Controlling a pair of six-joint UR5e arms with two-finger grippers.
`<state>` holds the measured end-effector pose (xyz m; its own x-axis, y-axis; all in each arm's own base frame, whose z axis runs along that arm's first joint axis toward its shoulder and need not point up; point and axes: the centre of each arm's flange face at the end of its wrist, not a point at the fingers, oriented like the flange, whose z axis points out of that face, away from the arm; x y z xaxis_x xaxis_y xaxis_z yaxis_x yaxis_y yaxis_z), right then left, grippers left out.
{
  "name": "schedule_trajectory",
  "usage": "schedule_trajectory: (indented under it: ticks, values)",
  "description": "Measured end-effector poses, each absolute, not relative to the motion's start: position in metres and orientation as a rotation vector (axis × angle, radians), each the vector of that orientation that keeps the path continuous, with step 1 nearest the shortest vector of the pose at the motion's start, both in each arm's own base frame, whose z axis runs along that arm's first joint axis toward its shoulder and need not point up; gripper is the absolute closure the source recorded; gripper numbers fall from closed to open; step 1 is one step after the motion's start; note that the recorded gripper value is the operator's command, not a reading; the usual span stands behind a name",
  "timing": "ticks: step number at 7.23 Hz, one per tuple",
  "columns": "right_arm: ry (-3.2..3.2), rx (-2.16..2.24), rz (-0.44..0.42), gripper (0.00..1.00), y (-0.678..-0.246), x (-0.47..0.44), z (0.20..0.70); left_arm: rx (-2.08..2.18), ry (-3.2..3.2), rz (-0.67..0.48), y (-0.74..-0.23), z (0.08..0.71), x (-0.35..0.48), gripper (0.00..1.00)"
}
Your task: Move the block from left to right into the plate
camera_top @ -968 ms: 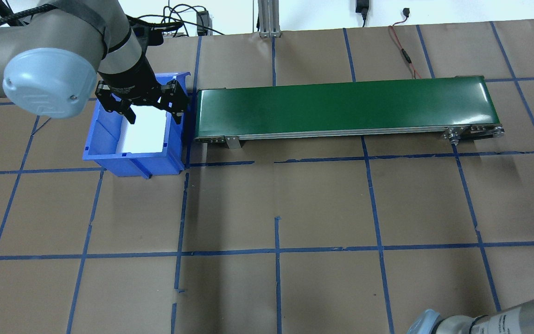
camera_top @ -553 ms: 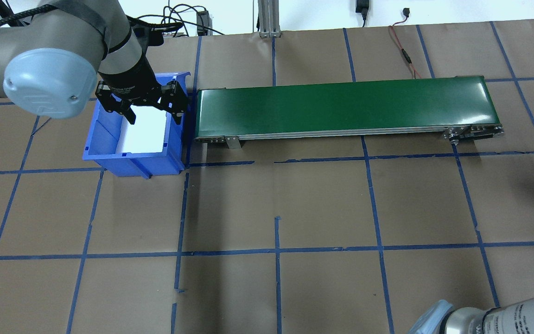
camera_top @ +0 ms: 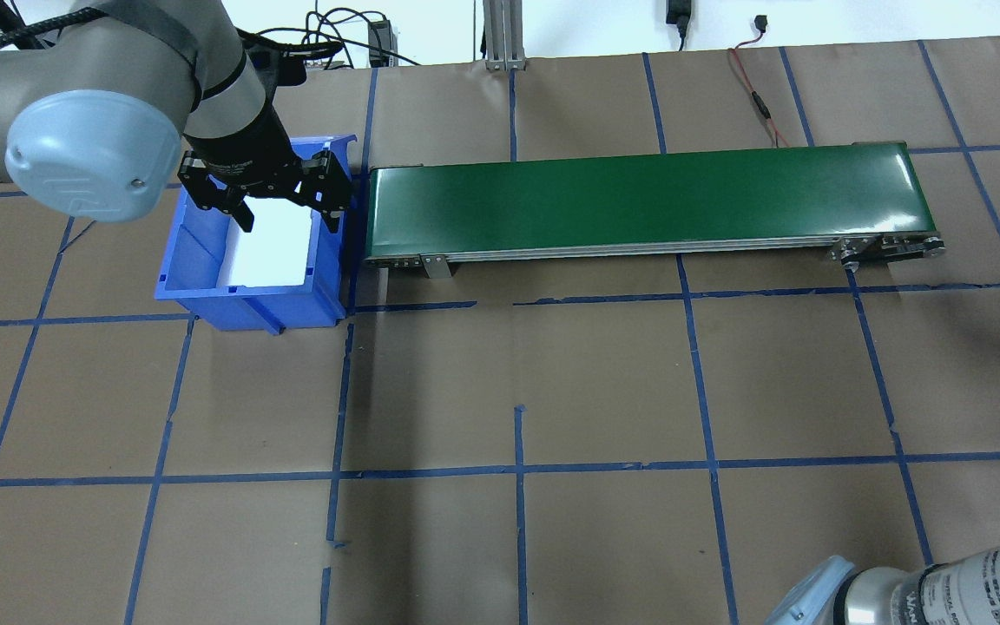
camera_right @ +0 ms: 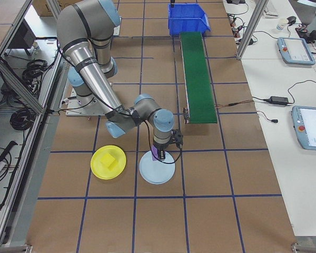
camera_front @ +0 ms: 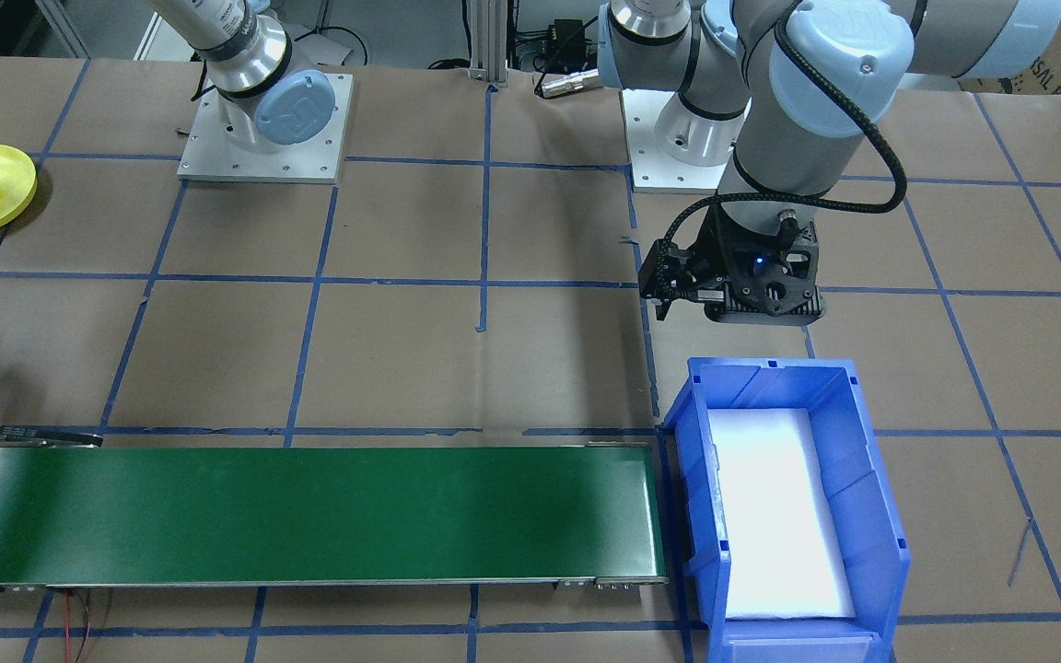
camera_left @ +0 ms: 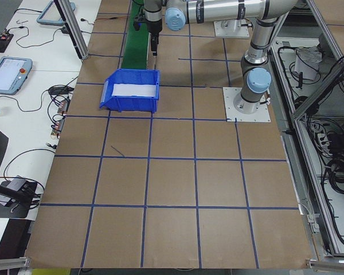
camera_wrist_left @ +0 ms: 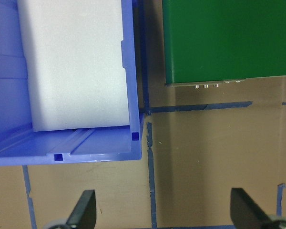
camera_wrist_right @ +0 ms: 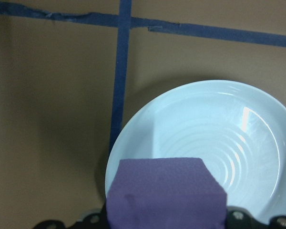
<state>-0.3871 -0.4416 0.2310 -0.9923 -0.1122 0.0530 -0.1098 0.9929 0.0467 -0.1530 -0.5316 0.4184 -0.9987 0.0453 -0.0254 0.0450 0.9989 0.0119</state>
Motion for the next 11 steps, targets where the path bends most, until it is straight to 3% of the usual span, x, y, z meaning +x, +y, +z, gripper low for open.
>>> schedule_trajectory:
  ticks: [1, 2, 6, 11]
  values:
    - [-3.084, 0.165, -0.07, 0.21, -0.437, -0.393, 0.229, 0.07, 3.115, 0.017, -0.532, 0.418, -0.153, 0.0]
    - [-3.088, 0.158, -0.068, 0.0, -0.433, -0.396, 0.228, 0.07, 3.115, 0.018, -0.532, 0.418, -0.153, 0.0]
    - [-3.076, 0.042, -0.063, 0.0, -0.435, -0.385, 0.252, 0.067, 3.115, 0.019, -0.531, 0.418, -0.153, 0.0]
    - [-3.076, -0.102, -0.021, 0.0, -0.519, -0.142, 0.393, 0.065, 3.113, -0.008, -0.533, 0.427, -0.153, 0.0]
